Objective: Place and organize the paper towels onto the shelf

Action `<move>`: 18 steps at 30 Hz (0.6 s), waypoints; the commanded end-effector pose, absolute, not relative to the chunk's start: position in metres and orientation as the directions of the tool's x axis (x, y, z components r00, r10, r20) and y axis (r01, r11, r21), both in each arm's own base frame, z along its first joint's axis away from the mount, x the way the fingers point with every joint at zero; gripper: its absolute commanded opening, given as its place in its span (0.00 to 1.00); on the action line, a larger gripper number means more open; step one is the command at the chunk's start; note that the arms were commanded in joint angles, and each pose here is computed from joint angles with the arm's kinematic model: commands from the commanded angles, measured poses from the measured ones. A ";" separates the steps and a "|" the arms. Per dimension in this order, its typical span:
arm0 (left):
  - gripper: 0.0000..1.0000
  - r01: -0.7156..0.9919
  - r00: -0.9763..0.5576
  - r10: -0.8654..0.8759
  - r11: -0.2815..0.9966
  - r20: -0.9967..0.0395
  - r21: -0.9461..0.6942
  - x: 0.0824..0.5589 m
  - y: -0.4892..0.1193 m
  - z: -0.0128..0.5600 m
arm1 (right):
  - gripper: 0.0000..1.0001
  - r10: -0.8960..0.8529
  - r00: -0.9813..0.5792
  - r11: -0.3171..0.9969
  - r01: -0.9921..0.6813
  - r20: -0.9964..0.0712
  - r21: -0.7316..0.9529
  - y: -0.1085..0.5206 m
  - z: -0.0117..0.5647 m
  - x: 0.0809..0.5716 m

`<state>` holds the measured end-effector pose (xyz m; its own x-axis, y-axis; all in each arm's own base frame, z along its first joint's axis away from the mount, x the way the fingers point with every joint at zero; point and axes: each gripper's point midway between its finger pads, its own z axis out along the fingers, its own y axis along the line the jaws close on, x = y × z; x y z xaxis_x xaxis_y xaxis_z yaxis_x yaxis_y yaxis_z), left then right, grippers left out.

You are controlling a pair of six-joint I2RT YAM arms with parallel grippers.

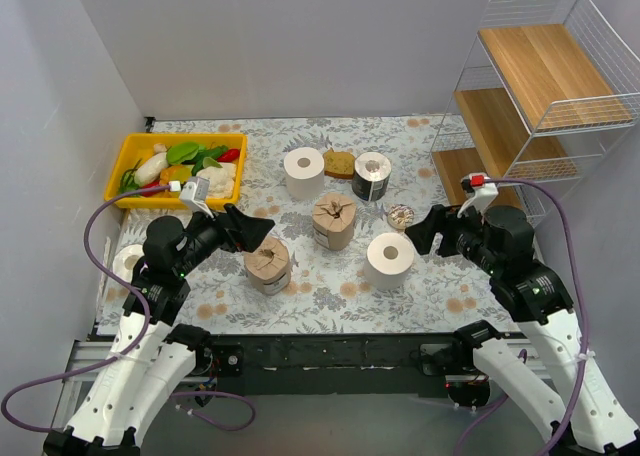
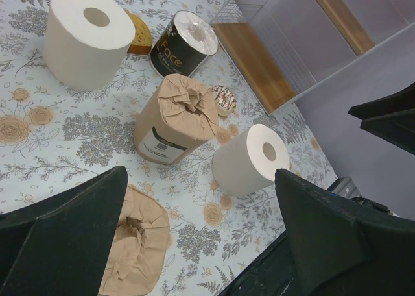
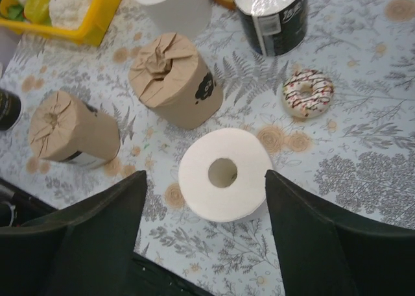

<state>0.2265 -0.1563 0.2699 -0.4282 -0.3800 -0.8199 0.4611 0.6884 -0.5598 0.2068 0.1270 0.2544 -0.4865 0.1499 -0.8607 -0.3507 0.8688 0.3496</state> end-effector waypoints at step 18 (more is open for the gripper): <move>0.98 0.445 -0.399 -0.391 0.709 -0.830 -0.548 0.228 -0.150 0.274 | 0.65 -0.286 -0.723 0.913 -0.404 -0.629 0.050 0.195 0.152 0.189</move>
<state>0.2276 -0.1535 0.2705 -0.4183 -0.3867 -0.8219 0.4498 0.6979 -0.5573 0.1721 0.1948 0.1392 -0.7619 -0.2837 -0.5823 -0.4537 0.8753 0.1672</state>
